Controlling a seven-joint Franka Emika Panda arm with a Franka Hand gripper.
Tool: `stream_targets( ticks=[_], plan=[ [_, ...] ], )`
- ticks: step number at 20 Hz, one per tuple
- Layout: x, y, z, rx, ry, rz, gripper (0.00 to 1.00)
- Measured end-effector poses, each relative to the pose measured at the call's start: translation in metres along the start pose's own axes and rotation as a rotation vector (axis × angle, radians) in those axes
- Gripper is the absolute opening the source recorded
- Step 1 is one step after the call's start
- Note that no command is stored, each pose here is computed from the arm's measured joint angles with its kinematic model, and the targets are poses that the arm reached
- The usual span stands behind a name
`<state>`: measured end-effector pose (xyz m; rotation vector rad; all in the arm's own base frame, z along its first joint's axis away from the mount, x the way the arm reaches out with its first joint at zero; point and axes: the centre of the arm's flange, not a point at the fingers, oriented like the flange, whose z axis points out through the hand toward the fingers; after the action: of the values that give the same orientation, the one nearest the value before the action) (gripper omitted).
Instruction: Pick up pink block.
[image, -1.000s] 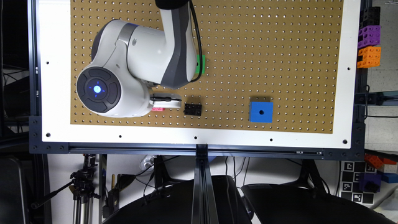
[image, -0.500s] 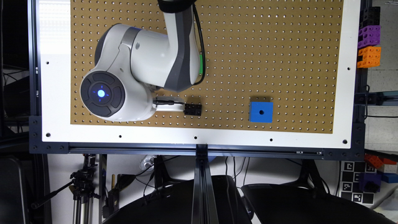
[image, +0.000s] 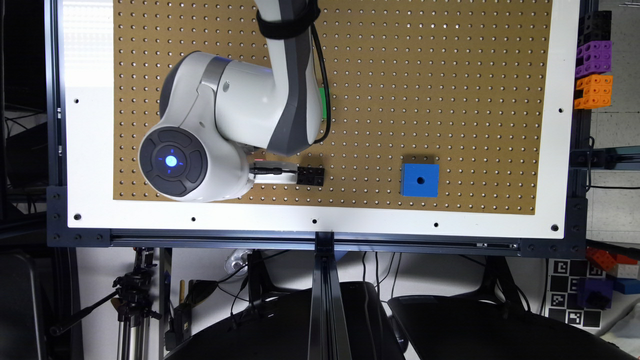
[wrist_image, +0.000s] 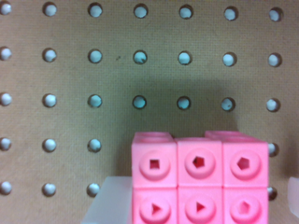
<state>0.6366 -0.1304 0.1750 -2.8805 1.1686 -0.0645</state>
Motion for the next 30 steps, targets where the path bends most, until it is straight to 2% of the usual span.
stream_targets(
  ticks=[1, 14, 18, 22, 27, 30],
  plan=[
    [0.003, 0.0, 0.0, 0.0015, 0.0037, 0.0021, 0.0],
    [0.0036, 0.0, -0.004, 0.0003, 0.0025, 0.0029, 0.0],
    [0.0052, 0.0, -0.021, -0.0024, 0.0008, 0.0029, 0.0],
    [0.0063, -0.002, -0.049, -0.0078, -0.0036, 0.0018, 0.0],
    [0.0063, -0.003, -0.081, -0.0122, -0.0058, 0.0006, 0.0],
    [0.0064, -0.003, -0.088, -0.0111, -0.0033, 0.0004, 0.0]
  ],
)
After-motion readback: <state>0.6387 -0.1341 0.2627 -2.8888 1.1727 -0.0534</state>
